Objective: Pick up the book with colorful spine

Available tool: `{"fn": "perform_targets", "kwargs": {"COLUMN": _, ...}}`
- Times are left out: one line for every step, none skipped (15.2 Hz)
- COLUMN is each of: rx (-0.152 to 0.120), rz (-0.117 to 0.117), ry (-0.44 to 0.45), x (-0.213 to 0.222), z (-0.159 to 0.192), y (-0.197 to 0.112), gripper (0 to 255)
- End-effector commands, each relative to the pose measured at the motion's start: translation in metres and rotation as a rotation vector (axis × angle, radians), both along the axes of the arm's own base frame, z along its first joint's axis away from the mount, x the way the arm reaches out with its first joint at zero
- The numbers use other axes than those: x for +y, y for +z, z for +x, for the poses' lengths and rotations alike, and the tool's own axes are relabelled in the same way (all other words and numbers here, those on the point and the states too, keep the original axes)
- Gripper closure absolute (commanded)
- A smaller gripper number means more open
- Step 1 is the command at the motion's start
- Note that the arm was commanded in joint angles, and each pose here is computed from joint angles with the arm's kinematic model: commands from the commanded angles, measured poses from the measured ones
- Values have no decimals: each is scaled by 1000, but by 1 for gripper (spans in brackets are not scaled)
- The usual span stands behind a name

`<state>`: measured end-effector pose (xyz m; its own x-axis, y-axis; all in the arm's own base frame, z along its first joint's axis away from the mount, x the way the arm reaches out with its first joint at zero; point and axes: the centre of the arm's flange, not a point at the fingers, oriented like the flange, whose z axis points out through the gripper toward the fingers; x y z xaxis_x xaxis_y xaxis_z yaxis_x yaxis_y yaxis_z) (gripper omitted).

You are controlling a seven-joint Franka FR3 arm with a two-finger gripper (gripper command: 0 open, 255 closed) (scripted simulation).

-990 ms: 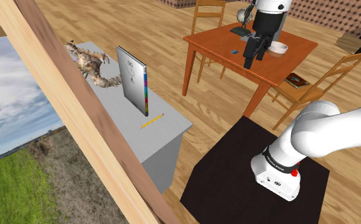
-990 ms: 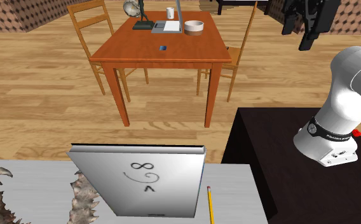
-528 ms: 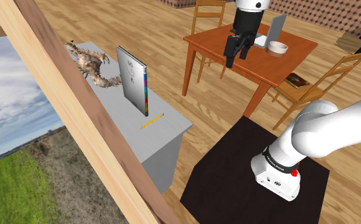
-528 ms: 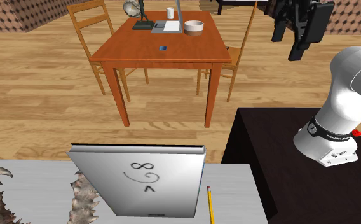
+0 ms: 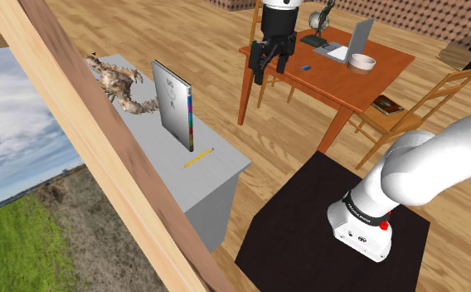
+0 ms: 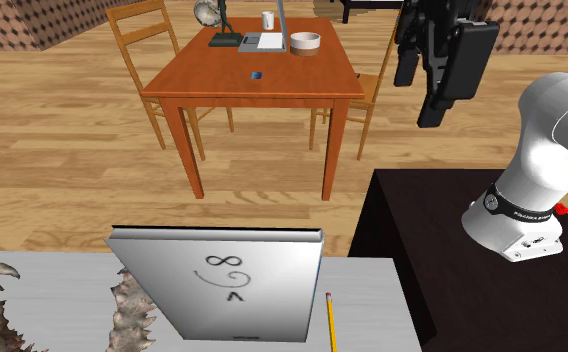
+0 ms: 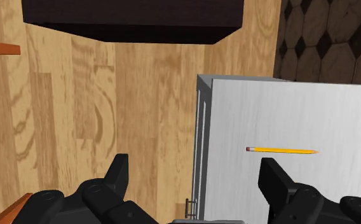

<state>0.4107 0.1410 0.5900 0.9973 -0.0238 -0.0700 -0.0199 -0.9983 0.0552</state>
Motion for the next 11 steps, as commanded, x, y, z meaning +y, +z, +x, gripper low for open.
{"fn": "perform_targets", "kwargs": {"rx": -8, "rz": -1, "ry": 0, "x": 20, "z": 15, "y": -3, "gripper": 0}}
{"fn": "perform_targets", "kwargs": {"rx": -13, "rz": -1, "ry": 0, "x": 30, "z": 24, "y": -3, "gripper": 0}}
{"fn": "perform_targets", "kwargs": {"rx": -17, "rz": -2, "ry": 1, "x": 39, "z": 32, "y": -3, "gripper": 0}}
{"fn": "perform_targets", "kwargs": {"rx": -21, "rz": -3, "ry": 1, "x": 49, "z": 40, "y": -3, "gripper": 0}}
{"fn": "perform_targets", "kwargs": {"rx": -25, "rz": -4, "ry": 1, "x": 59, "z": 49, "y": -3, "gripper": 0}}
{"fn": "perform_targets", "kwargs": {"rx": -29, "rz": -5, "ry": 2, "x": 68, "z": 57, "y": -3, "gripper": 0}}
{"fn": "perform_targets", "kwargs": {"rx": -33, "rz": -5, "ry": 2, "x": 78, "z": 66, "y": -3, "gripper": 0}}
{"fn": "perform_targets", "kwargs": {"rx": -37, "rz": -6, "ry": 2, "x": 88, "z": 74, "y": -3, "gripper": 0}}
{"fn": "perform_targets", "kwargs": {"rx": -42, "rz": -7, "ry": 2, "x": 98, "z": 83, "y": -3, "gripper": 0}}
{"fn": "perform_targets", "kwargs": {"rx": -46, "rz": -8, "ry": 3, "x": 107, "z": 91, "y": -2, "gripper": 0}}
{"fn": "perform_targets", "kwargs": {"rx": -50, "rz": -9, "ry": 3, "x": 117, "z": 99, "y": -2, "gripper": 0}}
